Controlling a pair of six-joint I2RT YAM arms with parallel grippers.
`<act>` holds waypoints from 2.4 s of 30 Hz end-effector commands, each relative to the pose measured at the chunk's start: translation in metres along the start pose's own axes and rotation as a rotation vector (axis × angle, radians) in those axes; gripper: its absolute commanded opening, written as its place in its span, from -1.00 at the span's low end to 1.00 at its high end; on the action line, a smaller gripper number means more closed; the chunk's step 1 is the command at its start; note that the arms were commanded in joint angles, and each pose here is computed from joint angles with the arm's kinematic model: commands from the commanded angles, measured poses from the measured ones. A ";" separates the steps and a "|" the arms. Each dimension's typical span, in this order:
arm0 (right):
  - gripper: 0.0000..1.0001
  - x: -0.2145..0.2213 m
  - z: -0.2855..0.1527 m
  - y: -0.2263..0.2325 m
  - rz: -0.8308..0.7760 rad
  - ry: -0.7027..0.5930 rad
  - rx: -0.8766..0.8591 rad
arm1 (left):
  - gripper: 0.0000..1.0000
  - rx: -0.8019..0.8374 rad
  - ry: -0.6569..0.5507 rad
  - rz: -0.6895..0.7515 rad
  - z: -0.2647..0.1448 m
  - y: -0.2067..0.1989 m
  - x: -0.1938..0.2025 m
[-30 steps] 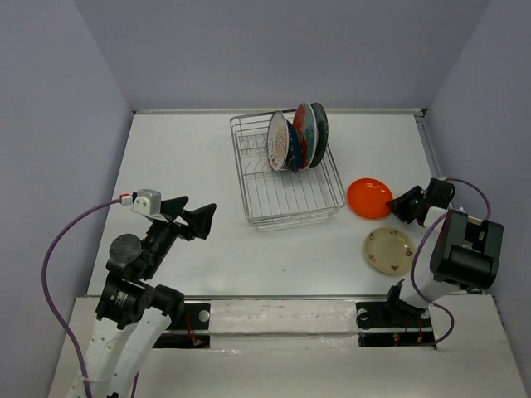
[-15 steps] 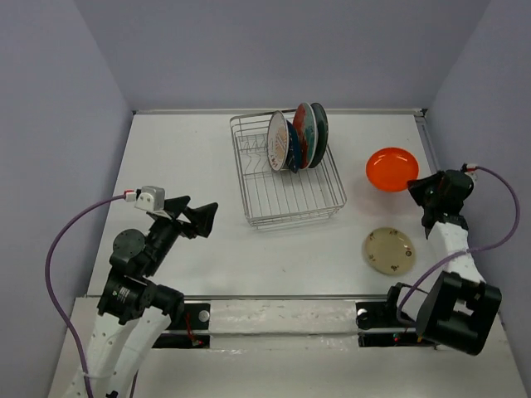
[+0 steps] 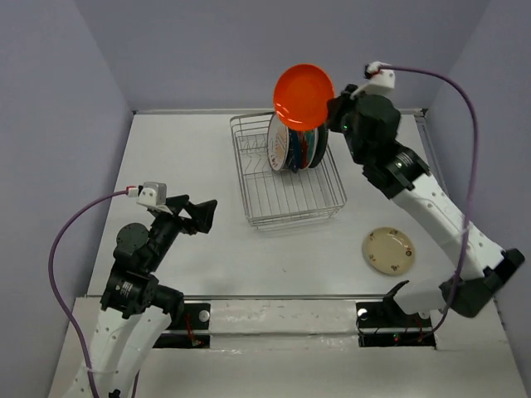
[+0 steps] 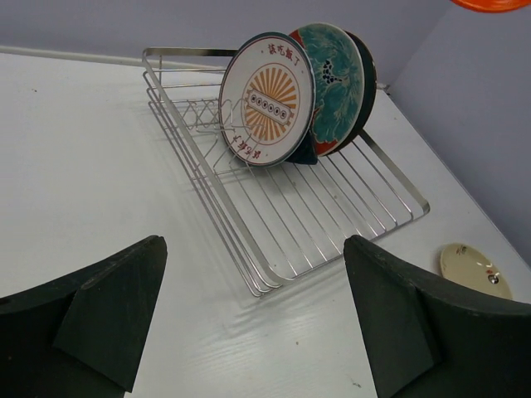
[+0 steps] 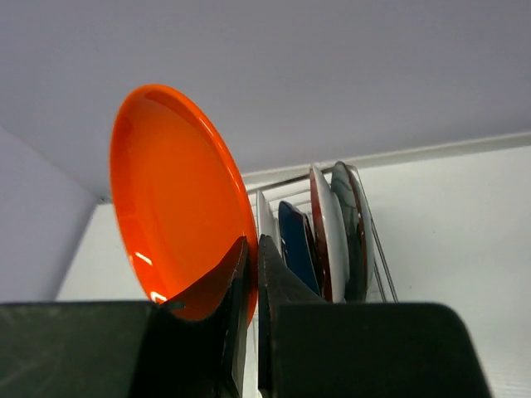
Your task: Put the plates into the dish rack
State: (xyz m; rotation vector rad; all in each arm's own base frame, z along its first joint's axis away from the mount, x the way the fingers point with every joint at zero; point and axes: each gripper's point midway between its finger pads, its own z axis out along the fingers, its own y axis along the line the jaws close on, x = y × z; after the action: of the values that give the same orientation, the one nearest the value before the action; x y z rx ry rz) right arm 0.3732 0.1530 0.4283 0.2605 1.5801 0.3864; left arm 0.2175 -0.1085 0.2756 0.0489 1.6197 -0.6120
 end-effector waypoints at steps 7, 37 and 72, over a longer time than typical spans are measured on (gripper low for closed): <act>-0.87 0.054 0.083 0.091 -0.669 0.040 0.371 | 0.98 -0.151 -0.069 -0.013 -0.004 0.026 -0.015; -0.86 0.193 0.145 0.065 -0.959 0.191 0.460 | 0.98 -0.281 -0.125 -0.093 -0.014 0.043 -0.022; 0.13 0.133 0.063 0.060 -0.456 0.280 0.149 | 0.98 -0.300 -0.103 -0.092 -0.009 0.047 -0.018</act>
State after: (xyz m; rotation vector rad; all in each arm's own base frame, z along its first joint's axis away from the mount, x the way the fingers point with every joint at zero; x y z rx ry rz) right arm 0.4609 0.3036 0.2563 -0.2117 1.9613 -0.2737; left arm 0.2287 -0.0619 0.2564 -0.2589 1.6638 -0.4211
